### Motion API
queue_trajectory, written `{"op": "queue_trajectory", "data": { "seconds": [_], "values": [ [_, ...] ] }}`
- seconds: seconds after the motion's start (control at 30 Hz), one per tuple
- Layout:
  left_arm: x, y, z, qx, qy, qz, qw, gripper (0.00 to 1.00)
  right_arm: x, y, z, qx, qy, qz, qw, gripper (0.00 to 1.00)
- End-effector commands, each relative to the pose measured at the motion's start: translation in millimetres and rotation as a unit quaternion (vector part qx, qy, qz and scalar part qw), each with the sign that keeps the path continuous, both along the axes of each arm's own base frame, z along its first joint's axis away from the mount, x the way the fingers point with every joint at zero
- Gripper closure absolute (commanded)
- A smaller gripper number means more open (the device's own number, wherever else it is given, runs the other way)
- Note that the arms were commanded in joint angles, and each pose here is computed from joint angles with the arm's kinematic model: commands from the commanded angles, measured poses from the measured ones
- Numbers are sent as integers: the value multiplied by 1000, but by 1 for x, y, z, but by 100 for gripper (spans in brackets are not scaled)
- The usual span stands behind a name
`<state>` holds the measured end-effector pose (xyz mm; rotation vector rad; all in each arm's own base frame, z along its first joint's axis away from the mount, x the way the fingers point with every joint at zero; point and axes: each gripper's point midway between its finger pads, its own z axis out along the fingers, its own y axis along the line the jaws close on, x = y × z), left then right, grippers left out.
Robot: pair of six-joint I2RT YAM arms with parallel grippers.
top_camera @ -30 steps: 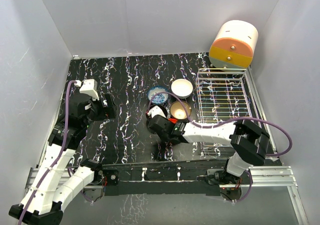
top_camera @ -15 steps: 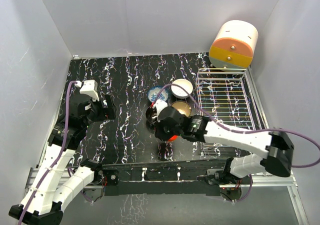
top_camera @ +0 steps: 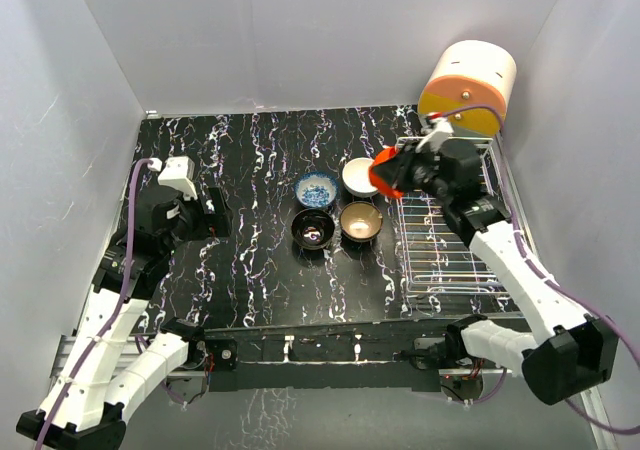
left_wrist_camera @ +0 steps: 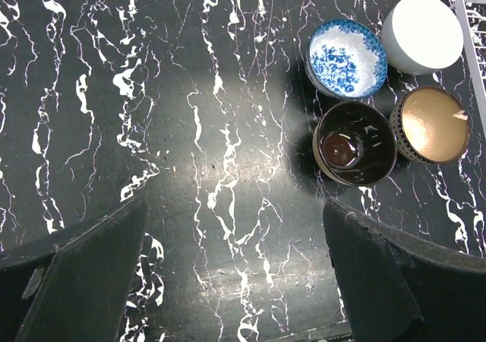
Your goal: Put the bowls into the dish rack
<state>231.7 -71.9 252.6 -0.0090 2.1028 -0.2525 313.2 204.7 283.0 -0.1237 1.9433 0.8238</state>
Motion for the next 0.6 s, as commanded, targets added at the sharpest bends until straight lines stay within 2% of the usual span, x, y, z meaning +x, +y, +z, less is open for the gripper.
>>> {"op": "queue_trajectory", "data": {
  "seconds": [0.0, 0.2, 0.57],
  "values": [
    [1, -5, 19, -3, -20, -18, 1000, 3, 23, -39, 53, 130, -80, 6, 988, 92],
    [-1, -5, 19, -1, -17, -21, 1000, 3, 43, -85, 41, 226, -74, -18, 971, 92],
    [-1, -4, 16, 2, -12, -22, 1000, 3, 67, -144, -6, 283, -61, -91, 953, 92]
  ]
}}
